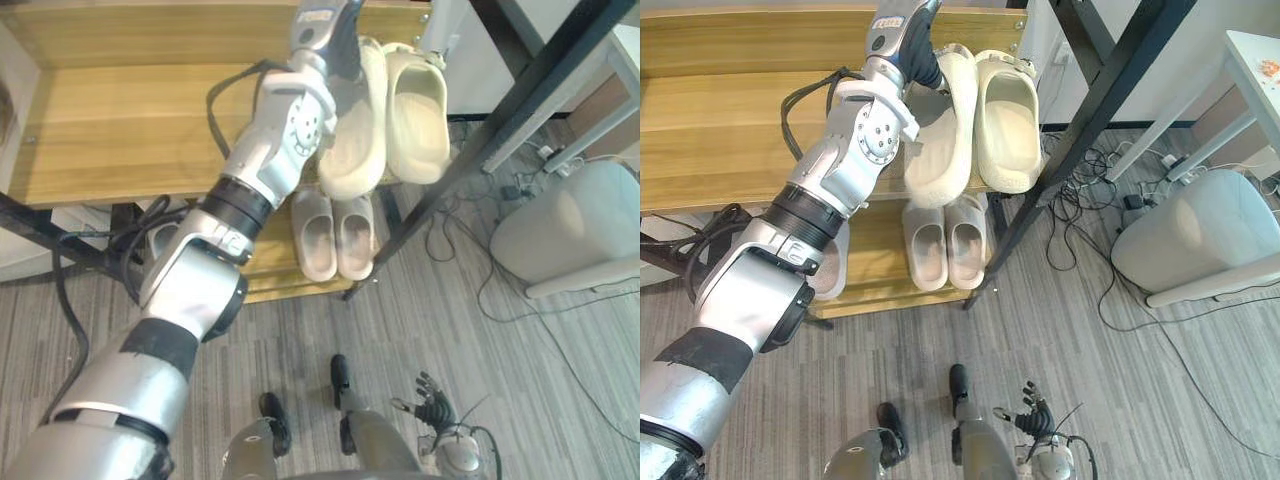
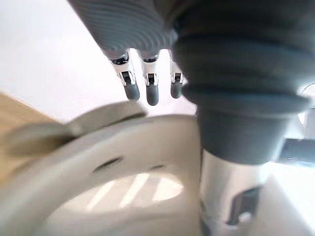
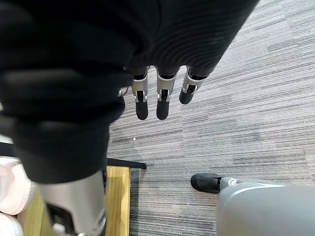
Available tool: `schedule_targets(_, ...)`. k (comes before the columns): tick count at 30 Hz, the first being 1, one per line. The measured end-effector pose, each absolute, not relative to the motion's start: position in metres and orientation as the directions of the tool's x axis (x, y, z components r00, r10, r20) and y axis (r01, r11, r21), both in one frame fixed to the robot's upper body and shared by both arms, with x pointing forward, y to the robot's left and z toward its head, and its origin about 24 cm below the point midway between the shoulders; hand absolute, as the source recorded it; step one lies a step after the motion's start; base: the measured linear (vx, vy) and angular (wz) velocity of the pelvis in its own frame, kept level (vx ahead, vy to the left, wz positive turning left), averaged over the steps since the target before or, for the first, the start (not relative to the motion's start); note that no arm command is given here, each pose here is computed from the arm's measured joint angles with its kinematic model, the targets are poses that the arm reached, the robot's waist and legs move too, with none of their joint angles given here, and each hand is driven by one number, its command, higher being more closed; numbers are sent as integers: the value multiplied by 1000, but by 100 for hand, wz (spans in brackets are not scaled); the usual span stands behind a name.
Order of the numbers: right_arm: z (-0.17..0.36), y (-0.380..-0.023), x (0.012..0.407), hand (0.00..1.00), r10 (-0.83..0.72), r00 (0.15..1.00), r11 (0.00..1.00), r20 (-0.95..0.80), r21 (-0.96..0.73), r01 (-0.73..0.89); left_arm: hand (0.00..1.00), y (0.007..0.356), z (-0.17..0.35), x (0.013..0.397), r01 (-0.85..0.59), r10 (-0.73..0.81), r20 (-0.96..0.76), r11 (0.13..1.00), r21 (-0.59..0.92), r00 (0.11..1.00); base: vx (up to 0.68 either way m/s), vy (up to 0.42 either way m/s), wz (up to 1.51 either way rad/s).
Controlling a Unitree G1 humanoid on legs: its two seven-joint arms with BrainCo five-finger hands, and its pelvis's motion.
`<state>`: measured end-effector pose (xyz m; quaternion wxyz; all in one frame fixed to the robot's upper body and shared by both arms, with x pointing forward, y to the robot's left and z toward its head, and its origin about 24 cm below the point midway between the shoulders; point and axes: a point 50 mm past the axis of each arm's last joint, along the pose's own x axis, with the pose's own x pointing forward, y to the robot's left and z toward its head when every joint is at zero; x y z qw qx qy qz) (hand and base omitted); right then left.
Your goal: Organize the slippers on the shoe rack
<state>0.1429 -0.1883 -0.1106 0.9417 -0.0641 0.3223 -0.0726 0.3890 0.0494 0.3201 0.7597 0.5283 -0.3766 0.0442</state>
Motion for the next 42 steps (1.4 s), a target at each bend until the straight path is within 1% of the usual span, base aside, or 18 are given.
schedule_targets(4, -110, -188, 144, 0, -178, 783, 981, -596, -168, 95, 0, 51, 314, 391, -463, -332, 603, 413, 784, 725, 0, 0, 0)
schedule_targets(9, -110, -188, 145, 0, -177, 786, 981, -593, -167, 95, 0, 49, 307, 394, -466, -358, 573, 345, 815, 737, 4, 2, 2)
schedule_targets(12, -109, -188, 147, 0, -176, 789, 982, -589, -163, 97, 0, 47, 304, 394, -457, -372, 558, 329, 827, 742, 0, 0, 0)
schedule_targets(22, -109, -190, 148, 0, -176, 789, 981, -588, -170, 93, 0, 46, 304, 393, -457, -375, 558, 329, 826, 740, -3, -26, 3)
schedule_targets(26, -109, -191, 147, 0, -177, 786, 981, -592, -172, 91, 0, 52, 302, 393, -464, -369, 561, 323, 825, 741, -7, -28, 6)
schedule_targets(32, -111, -190, 145, 0, -178, 776, 981, -605, -173, 90, 0, 52, 297, 391, -454, -378, 562, 341, 823, 736, 5, 38, 6)
schedule_targets(42, -117, -188, 140, 0, -175, 755, 982, -632, -167, 88, 0, 45, 307, 379, -473, -406, 614, 399, 786, 677, 38, 101, 8)
